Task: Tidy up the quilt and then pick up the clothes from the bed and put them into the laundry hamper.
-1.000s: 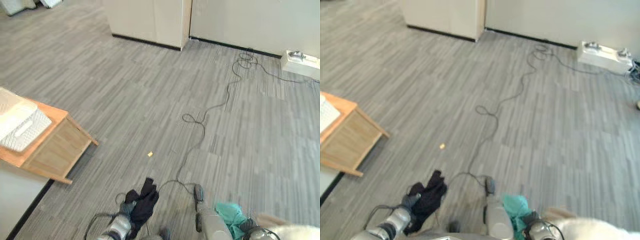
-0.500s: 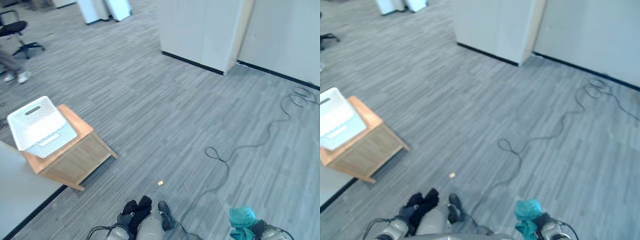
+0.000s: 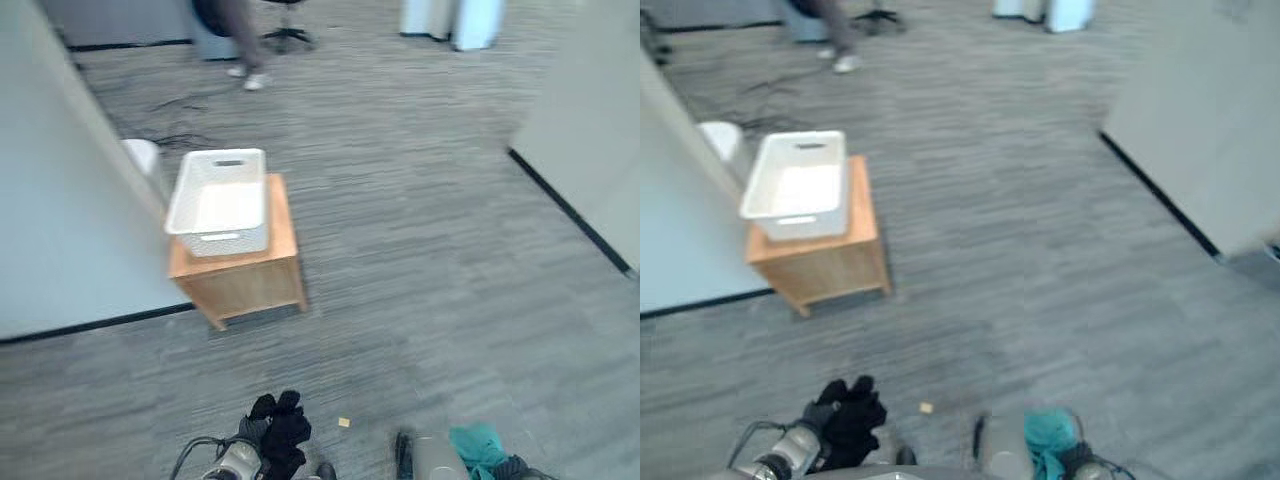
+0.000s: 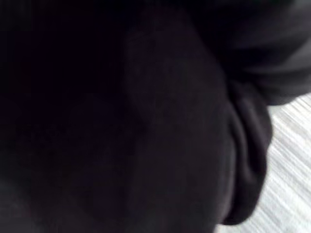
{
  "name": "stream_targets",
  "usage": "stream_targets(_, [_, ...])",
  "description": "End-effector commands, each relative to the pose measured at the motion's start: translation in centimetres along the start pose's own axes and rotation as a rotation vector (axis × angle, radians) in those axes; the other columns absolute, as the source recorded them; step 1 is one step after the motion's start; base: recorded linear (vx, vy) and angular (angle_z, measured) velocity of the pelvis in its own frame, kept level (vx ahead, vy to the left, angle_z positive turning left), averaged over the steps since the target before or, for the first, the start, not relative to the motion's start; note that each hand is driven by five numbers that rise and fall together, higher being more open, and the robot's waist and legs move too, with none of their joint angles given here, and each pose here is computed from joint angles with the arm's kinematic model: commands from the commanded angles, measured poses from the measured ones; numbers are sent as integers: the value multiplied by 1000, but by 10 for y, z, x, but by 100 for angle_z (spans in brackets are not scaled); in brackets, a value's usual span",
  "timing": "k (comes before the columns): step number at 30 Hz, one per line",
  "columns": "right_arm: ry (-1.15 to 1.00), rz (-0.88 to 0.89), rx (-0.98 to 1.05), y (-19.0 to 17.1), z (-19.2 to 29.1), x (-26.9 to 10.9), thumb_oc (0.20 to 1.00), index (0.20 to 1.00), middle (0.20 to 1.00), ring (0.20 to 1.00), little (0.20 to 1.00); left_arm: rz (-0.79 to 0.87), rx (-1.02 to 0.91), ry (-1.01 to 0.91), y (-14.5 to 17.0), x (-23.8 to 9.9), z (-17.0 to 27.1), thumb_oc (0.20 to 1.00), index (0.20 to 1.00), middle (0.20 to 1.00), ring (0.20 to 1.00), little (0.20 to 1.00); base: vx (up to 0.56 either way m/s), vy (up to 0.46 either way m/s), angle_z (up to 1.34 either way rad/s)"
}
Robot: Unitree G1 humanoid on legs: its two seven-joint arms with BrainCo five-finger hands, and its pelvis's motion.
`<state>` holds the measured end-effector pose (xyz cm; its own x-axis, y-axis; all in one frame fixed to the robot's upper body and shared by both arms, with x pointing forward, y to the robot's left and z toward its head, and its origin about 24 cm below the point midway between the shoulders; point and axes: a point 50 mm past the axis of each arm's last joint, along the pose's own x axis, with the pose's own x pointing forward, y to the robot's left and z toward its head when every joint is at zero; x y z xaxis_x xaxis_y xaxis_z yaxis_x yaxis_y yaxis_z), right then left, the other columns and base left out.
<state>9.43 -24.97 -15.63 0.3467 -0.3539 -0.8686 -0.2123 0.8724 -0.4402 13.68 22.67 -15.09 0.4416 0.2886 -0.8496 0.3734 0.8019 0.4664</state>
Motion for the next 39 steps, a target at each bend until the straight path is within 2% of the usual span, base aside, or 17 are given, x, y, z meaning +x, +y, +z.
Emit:
stream_targets(1, [8,-30,32,-7,6,2,200,200,200,200,200,21,68,-55,2,1,12,200,200,200,200,200,860,-402,138])
stream_targets(5, [21,-16,-15,-7,0,2,200,200,200,200,200,0,74,30,-6,-2,-16,200,200,200,200,200,610,-314,132])
stream_targets(9, [-50,-42,-63,-17,19,4,200,200,200,200,200,30,1,69,-2,-3,-27,200,200,200,200,200,366,-404,58])
stream_targets(14, [-73,-67,-106,-26,29,5,200,200,200,200,200,56,-24,18,3,-1,-13,200,200,200,200,200,432,-229,38])
stream_targets(18, [-76,-82,-123,-31,27,5,200,200,200,200,200,23,-39,19,-8,-4,-16,200,200,200,200,200,536,-12,63])
stream_targets(23, [-80,-66,-68,-23,31,5,200,200,200,200,200,-24,-19,166,-17,-11,-56,200,200,200,200,200,608,6,18])
stream_targets(25, [-155,-33,-47,-13,51,3,200,200,200,200,200,4,31,210,-5,-11,-69,200,200,200,200,200,370,-3,-26])
stream_targets(29, [-171,-39,-34,-13,56,3,200,200,200,200,200,39,31,163,7,-7,-56,200,200,200,200,200,350,-103,22])
stream_targets(33, [-69,-33,-40,-11,28,3,200,200,200,200,200,133,49,-25,31,2,-6,200,200,200,200,200,654,-669,81])
stream_targets(39, [-59,-20,-94,-11,24,4,200,200,200,200,200,144,-35,4,30,0,-18,200,200,200,200,200,287,-544,114])
